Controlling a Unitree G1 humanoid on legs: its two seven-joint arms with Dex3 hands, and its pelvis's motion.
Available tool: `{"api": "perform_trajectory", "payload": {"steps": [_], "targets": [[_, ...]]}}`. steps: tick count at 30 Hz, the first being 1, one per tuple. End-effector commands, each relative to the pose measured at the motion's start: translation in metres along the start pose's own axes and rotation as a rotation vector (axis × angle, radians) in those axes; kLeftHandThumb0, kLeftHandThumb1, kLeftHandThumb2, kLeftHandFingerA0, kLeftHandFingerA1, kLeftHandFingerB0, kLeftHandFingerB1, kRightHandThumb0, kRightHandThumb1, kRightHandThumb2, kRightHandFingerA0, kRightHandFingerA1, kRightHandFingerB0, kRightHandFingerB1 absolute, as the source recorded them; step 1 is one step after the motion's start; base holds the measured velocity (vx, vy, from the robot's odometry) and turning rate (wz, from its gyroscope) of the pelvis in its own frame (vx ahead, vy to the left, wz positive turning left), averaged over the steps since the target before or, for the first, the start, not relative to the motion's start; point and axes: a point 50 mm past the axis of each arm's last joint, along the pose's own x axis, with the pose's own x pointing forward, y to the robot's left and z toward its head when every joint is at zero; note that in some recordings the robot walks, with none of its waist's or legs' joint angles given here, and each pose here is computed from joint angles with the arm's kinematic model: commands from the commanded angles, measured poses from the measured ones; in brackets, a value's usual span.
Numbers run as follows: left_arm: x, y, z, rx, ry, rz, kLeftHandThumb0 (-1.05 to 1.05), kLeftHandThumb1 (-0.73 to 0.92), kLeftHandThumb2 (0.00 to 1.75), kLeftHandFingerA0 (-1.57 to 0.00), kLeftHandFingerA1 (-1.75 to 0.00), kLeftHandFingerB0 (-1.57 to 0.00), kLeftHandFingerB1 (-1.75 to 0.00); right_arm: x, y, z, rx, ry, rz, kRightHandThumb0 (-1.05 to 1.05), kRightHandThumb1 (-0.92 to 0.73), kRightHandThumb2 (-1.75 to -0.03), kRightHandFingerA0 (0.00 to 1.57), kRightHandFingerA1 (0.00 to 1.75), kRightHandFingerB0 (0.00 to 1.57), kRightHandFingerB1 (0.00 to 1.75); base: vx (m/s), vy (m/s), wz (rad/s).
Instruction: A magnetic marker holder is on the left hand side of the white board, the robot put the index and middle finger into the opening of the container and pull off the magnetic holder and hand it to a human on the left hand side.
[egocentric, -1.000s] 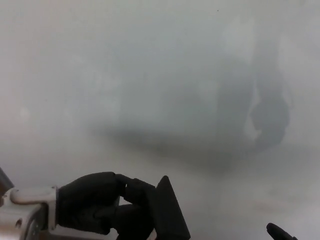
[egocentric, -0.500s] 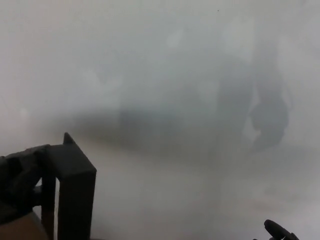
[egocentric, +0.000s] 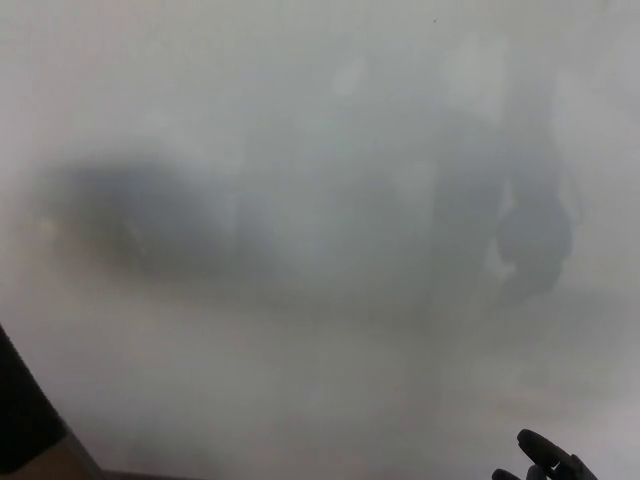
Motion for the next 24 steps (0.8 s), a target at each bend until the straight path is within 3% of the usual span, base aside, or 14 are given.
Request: {"api": "perform_trajectory", "payload": {"steps": [1, 4, 5, 8, 11, 16, 20, 24], "targets": [[-0.025, -0.012, 0.012, -0.272, -0.354, -0.041, -0.52, 0.8, 0.64, -1.0, -1.32, -0.71, -0.89, -0.002, -0.017, -0.004, -0.041, 0.073, -0.019, -0.6, -0.78, -0.63, 0.53, 0.57, 0.55, 0.5, 0.0, 0.0, 0.0], [-0.025, -0.014, 0.007, -0.306, -0.314, -0.077, -0.52, 0.8, 0.65, -0.96, -1.35, -0.71, -0.93, -0.005, -0.018, -0.006, -0.049, 0.075, -0.018, -0.63, -0.76, -0.63, 0.53, 0.58, 0.59, 0.51, 0.0, 0.0, 0.0], [-0.021, -0.017, 0.0, -0.337, -0.297, -0.108, -0.52, 0.79, 0.65, -0.95, -1.32, -0.68, -0.69, -0.004, -0.018, -0.005, -0.038, 0.077, -0.025, -0.6, -0.76, -0.63, 0.55, 0.59, 0.58, 0.51, 0.0, 0.0, 0.0], [-0.016, -0.022, -0.01, -0.36, -0.275, -0.117, -0.53, 0.79, 0.63, -0.93, -1.33, -0.71, -0.7, -0.004, -0.019, -0.005, -0.032, 0.077, -0.026, -0.59, -0.76, -0.63, 0.55, 0.61, 0.58, 0.52, 0.0, 0.0, 0.0], [-0.01, -0.031, -0.026, -0.398, -0.189, -0.124, -0.52, 0.8, 0.63, -0.98, -1.29, -0.81, -0.88, -0.007, -0.02, -0.008, -0.053, 0.087, -0.02, -0.6, -0.77, -0.63, 0.55, 0.61, 0.57, 0.51, 0.0, 0.0, 0.0], [0.0, -0.037, -0.04, -0.426, -0.144, -0.122, -0.49, 0.76, 0.62, -1.02, -1.23, -0.89, -0.85, -0.011, -0.022, -0.011, -0.05, 0.094, -0.023, -0.59, -0.77, -0.63, 0.54, 0.59, 0.56, 0.52, 0.0, 0.0, 0.0], [0.008, -0.04, -0.046, -0.452, -0.145, -0.159, -0.49, 0.79, 0.64, -0.99, -1.14, -0.85, -0.84, -0.013, -0.024, -0.011, -0.054, 0.095, -0.022, -0.61, -0.76, -0.63, 0.52, 0.57, 0.56, 0.5, 0.0, 0.0, 0.0], [0.012, -0.043, -0.048, -0.464, -0.141, -0.157, -0.46, 0.77, 0.62, -0.99, -1.17, -0.87, -0.82, -0.013, -0.025, -0.011, -0.053, 0.092, -0.022, -0.6, -0.76, -0.63, 0.54, 0.57, 0.57, 0.51, 0.0, 0.0, 0.0]]}}
